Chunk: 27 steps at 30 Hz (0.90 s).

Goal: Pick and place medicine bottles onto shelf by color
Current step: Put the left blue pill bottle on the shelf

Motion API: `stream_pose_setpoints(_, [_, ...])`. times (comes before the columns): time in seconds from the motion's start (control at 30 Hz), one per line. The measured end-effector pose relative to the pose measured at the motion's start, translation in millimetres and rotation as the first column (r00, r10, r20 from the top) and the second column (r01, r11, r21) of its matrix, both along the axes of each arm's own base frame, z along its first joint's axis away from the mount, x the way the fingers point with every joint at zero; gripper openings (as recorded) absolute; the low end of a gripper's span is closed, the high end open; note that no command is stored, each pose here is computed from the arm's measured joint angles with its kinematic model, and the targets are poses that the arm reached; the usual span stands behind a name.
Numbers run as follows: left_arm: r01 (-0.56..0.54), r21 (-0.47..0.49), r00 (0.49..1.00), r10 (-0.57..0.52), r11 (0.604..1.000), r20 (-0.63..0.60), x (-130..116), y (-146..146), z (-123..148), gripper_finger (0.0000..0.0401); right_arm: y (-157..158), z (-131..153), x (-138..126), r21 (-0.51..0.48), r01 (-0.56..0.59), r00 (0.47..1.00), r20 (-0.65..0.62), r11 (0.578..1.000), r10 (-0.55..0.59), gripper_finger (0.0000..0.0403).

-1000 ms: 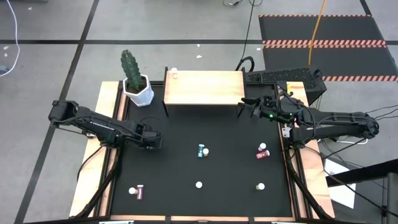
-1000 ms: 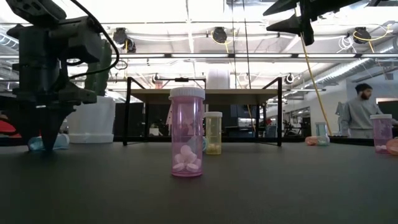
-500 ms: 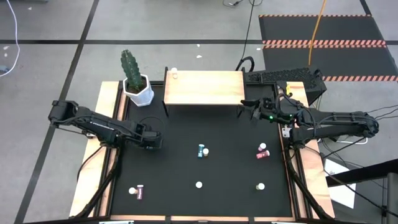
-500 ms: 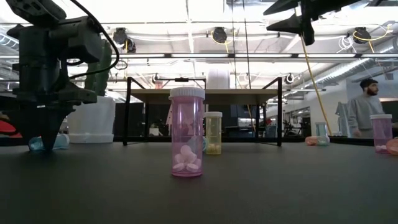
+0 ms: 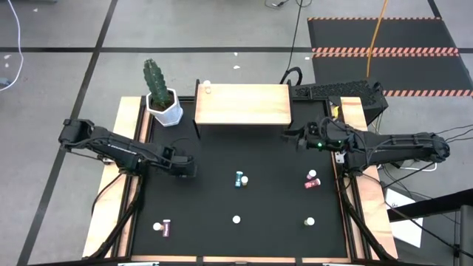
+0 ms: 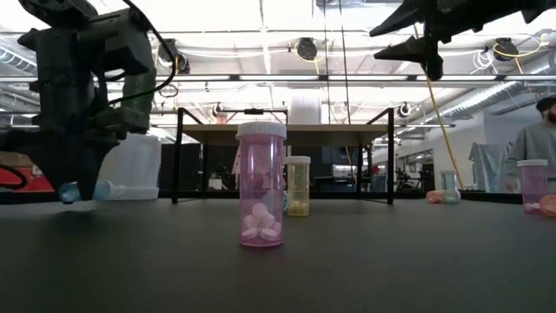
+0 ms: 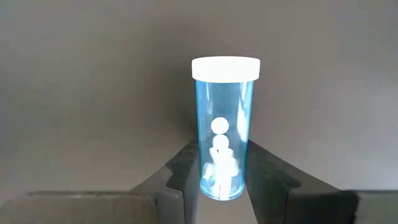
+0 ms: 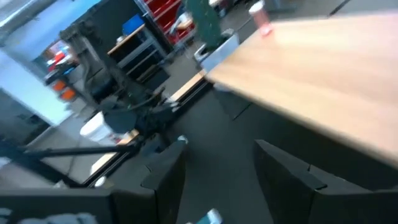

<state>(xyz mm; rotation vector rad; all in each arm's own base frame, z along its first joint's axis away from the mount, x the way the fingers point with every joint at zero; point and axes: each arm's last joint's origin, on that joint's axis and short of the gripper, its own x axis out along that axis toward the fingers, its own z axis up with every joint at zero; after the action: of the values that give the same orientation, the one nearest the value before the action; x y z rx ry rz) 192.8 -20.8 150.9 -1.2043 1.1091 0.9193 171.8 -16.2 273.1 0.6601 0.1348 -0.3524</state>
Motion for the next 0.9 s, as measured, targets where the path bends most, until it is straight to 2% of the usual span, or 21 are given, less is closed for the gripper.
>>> stream_pose_setpoints(0.27, [0.064,0.008,0.977,-0.064,0.998,0.204,19,-2,7,0.0108,2,0,0,0.042,-0.042,0.999,0.015,0.998,0.042,0.0183])
stream_pose_setpoints(0.4, [0.148,0.059,0.916,-0.159,0.987,0.368,33,-4,16,0.0108,3,1,1,0.050,-0.086,0.996,0.029,0.995,0.084,0.0183])
stream_pose_setpoints(0.47, [0.206,0.119,0.853,-0.238,0.971,0.463,41,-6,22,0.0108,4,3,2,0.052,-0.115,0.992,0.056,0.992,0.112,0.0183])
stream_pose_setpoints(0.57, [0.277,0.252,0.723,-0.374,0.927,0.581,52,-7,35,0.0108,5,10,3,0.031,-0.173,0.981,0.097,0.984,0.170,0.0183])
stream_pose_setpoints(0.7, [0.280,0.421,0.537,-0.505,0.863,0.676,64,-9,52,0.0108,6,21,5,0.003,-0.227,0.967,0.116,0.974,0.225,0.0183])
stream_pose_setpoints(0.8, [0.256,0.552,0.403,-0.607,0.794,0.685,68,-11,64,0.0108,7,33,11,-0.032,-0.259,0.953,0.155,0.965,0.260,0.0185])
stream_pose_setpoints(0.9, [0.257,0.674,0.326,-0.718,0.693,0.615,73,-13,76,0.0108,7,52,21,-0.101,-0.280,0.936,0.194,0.955,0.295,0.0196])
